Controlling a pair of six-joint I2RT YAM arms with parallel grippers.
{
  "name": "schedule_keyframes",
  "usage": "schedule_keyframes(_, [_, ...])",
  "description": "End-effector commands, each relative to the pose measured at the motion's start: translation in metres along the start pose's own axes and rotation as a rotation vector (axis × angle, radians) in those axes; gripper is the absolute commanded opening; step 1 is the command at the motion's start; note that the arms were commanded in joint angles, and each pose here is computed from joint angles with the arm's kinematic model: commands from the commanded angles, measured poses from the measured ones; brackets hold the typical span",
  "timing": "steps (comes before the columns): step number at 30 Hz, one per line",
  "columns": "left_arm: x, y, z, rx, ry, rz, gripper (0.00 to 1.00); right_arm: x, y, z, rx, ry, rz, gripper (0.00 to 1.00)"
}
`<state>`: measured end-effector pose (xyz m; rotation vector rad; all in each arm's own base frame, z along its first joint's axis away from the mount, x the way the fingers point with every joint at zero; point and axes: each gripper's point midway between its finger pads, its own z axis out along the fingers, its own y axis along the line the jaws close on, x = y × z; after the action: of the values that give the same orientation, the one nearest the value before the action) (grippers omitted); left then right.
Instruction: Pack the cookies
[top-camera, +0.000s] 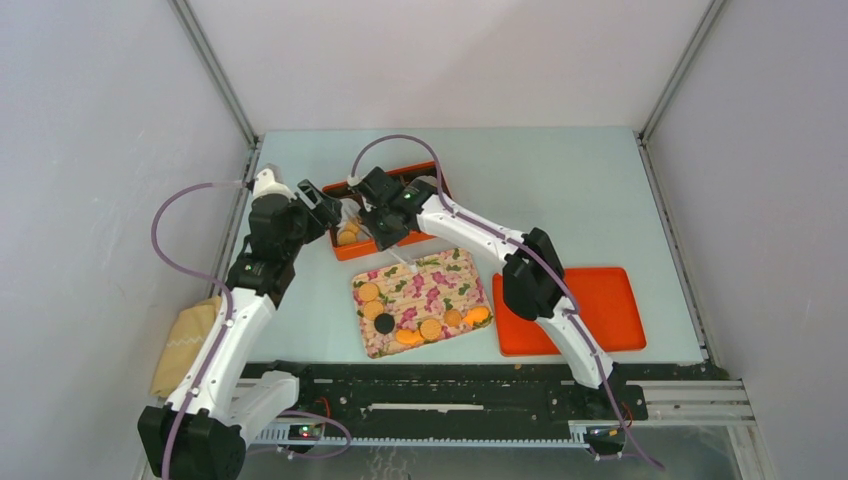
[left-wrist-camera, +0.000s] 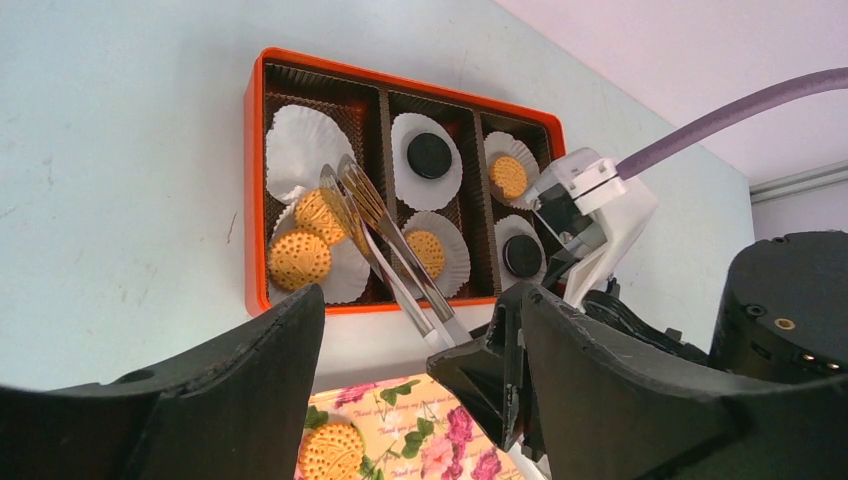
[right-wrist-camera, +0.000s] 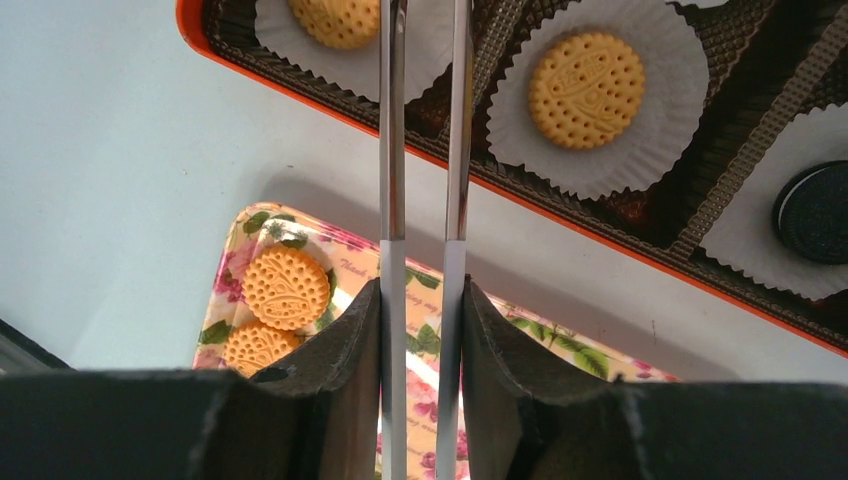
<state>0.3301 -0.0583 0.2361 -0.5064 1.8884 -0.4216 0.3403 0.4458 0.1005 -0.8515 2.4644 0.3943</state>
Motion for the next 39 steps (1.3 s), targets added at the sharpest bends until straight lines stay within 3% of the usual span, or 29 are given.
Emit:
schedule_keyframes(1, [-0.003,-0.003,-0.004,0.024,-0.014,-0.001,0.77,-0.055,0.009,-0.049,-0.034,-0.191,0.016,0.31])
schedule_keyframes(10, [-0.003,-0.003,-0.003,0.021,-0.008,0.002,0.77,-0.078,0.015,-0.069,-0.153,-0.254,0.069,0.28])
schedule_keyframes(18, [-0.002,-0.004,-0.003,0.022,-0.004,0.003,0.77,-0.054,-0.003,-0.051,-0.089,-0.149,0.076,0.39])
schedule_keyframes(30, [-0.001,-0.004,-0.004,0.029,-0.003,0.002,0.77,-0.015,0.019,-0.043,-0.085,-0.042,0.045,0.45])
schedule_keyframes(39, [-0.001,-0.004,-0.008,0.036,-0.010,0.000,0.77,-0.010,0.017,-0.037,-0.059,-0.015,0.051,0.57])
